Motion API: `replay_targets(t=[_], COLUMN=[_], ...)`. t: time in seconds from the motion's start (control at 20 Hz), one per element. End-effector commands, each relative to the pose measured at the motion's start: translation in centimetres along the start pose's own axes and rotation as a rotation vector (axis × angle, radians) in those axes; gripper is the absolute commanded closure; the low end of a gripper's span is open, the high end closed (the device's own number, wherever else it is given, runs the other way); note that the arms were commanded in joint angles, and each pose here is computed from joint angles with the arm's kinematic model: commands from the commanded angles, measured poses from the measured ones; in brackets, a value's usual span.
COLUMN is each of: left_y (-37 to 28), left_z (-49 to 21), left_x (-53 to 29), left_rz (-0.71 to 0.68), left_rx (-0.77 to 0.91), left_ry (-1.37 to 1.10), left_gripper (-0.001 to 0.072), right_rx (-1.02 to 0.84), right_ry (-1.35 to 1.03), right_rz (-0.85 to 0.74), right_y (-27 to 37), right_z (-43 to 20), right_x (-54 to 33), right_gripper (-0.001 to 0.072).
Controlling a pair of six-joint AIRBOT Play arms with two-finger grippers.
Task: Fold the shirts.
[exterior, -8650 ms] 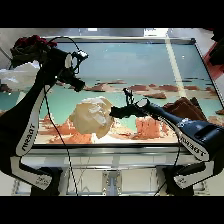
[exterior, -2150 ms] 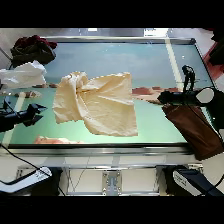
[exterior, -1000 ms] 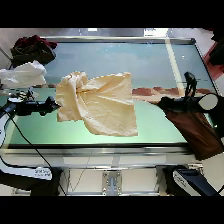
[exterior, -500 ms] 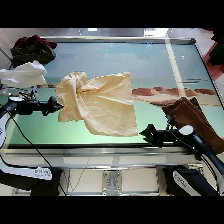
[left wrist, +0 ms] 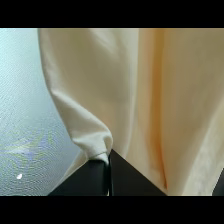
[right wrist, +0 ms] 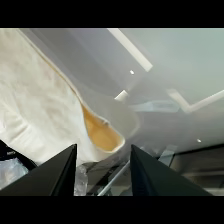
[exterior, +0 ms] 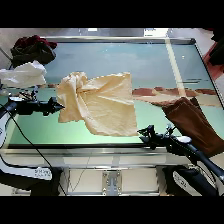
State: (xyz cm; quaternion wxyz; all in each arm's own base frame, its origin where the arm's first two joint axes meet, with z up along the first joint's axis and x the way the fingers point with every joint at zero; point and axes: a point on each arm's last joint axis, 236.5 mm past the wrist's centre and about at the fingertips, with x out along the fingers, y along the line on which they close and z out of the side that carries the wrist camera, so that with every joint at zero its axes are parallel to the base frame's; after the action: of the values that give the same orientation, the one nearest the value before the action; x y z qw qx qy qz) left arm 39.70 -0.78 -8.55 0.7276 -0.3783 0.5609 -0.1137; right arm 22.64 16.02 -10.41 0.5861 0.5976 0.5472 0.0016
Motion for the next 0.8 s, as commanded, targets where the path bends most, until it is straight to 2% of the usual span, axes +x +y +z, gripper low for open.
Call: replay_targets(t=[0.0,0.2,0.25,0.35,0.5,0.55,0.6,0.7,0.75], left_y=[-0.1,-0.1,-0.1,-0.1,-0.1,-0.1,-0.1,-1.1,-2.9], left_z=[-0.1,-0.1,-0.1,-0.1,-0.1,-0.1,0.0,0.1,0.3], left_x=[0.0,0.0,0.0,0.0,0.0,0.0,0.0,-0.2,-0.7], left_rz=[-0.002,-0.002,-0.002,-0.002,-0.002,-0.002,-0.002,-0.04,-0.103], left_rx=[0.002,0.003,0.007,0.018,0.024,0.029,0.029,0.022,0.057], left_ry=[0.004,0.004,0.004,0.004,0.003,0.003,0.002,0.002,0.001], left_gripper=[0.0692,0.0692,0.0692,0.0692,0.0692,0.0692,0.0692,0.0692,0.0693], right_rx=[0.004,-0.006,0.008,0.028,0.041,0.047,0.052,-0.03,-0.116], right_ry=[0.003,-0.048,-0.085,-0.136,-0.183,-0.201,-0.212,-0.195,-0.165], right_rz=[0.006,-0.012,-0.019,-0.02,-0.025,-0.025,-0.022,0.009,0.053], right_y=[-0.1,-0.5,-0.7,-0.7,-0.9,-0.9,-0.8,1.0,3.2], right_z=[-0.7,0.0,0.9,2.1,3.1,3.5,3.8,3.7,3.2], right_x=[1.3,2.0,1.9,1.8,1.6,1.5,1.4,1.5,1.5], right_gripper=[0.0301,0.0308,0.0336,0.0452,0.0469,0.0646,0.0678,0.0679,0.068])
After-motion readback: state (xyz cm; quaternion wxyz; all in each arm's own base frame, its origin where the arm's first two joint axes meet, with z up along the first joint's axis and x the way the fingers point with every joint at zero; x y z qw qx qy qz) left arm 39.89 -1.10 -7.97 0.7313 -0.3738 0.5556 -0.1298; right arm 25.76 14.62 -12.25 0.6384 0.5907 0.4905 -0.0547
